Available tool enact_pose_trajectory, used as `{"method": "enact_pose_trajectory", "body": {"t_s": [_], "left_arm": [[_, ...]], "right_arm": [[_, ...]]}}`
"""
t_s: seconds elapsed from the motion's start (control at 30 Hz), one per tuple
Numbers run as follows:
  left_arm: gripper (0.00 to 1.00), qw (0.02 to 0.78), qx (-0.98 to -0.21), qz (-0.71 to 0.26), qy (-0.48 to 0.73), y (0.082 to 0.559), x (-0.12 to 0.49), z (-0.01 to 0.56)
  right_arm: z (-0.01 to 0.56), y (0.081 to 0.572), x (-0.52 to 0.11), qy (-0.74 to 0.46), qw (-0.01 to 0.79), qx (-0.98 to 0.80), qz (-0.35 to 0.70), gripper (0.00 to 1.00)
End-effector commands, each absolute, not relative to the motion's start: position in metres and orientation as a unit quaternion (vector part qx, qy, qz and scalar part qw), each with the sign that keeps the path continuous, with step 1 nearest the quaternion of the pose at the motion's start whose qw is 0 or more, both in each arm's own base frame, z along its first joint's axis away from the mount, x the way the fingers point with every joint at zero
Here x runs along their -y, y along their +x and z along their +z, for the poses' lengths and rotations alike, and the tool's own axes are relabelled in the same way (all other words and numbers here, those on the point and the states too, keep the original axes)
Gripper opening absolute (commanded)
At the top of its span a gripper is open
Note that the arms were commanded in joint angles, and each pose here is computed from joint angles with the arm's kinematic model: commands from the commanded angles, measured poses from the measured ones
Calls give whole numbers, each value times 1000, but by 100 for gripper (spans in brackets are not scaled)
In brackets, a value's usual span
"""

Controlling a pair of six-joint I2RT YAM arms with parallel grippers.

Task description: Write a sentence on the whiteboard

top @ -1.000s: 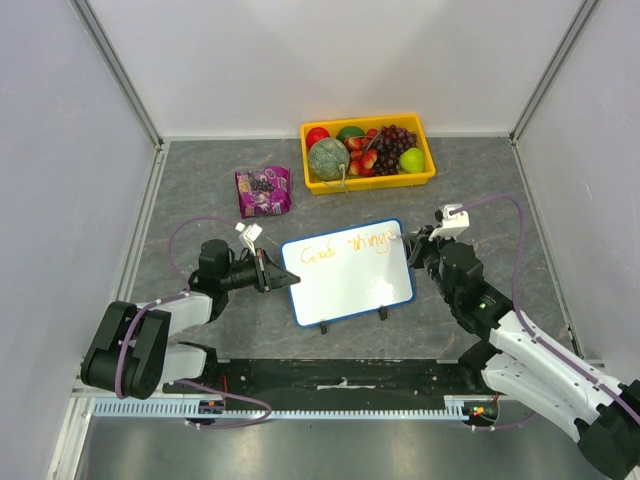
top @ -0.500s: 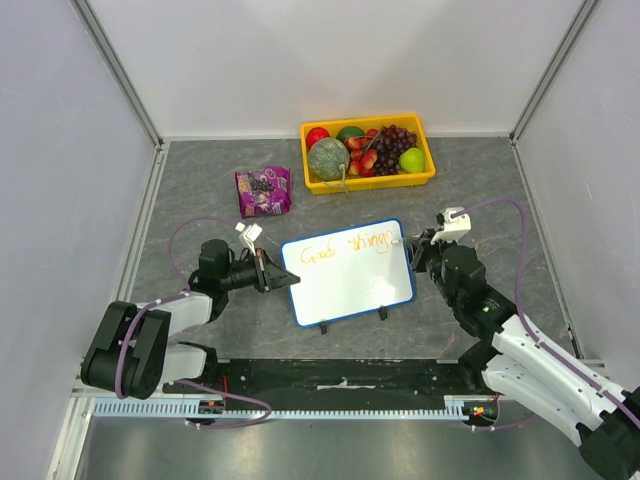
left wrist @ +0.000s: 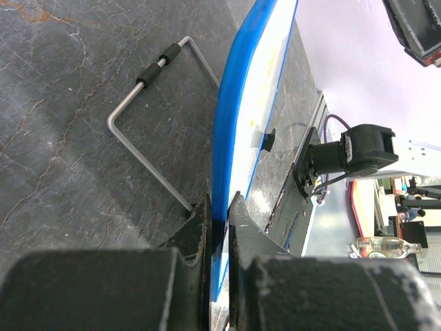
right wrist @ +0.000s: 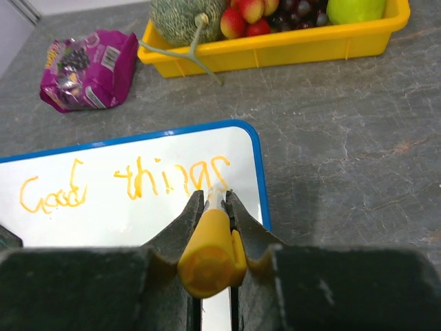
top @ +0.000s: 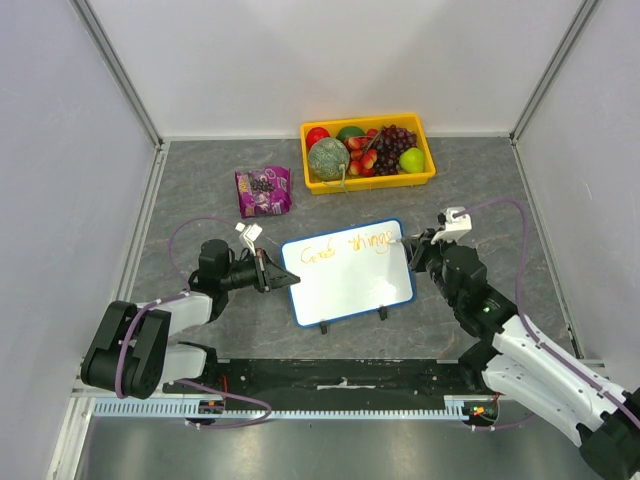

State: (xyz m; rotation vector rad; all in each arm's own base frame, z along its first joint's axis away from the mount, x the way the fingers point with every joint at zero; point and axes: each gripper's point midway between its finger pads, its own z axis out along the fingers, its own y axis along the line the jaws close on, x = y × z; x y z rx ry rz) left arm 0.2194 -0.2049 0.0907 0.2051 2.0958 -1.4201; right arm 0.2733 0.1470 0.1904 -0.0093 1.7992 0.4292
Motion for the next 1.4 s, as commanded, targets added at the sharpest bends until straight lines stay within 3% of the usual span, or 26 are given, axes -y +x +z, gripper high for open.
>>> {"method": "enact_pose_trajectory", "body": {"t_s": [0.0, 0.33, 1.37], "left_arm": [[2, 309, -829, -465, 25, 236, 187, 59], [2, 310, -828, -466, 27, 236, 187, 61], [2, 305, -827, -471, 32, 237, 189, 61]], "right_arm": [[237, 269, -141, 25, 646, -731, 219, 0], [290, 253, -144, 17, 679, -680, 276, 0], [256, 247, -153, -20, 641, -717, 272, 0]]}}
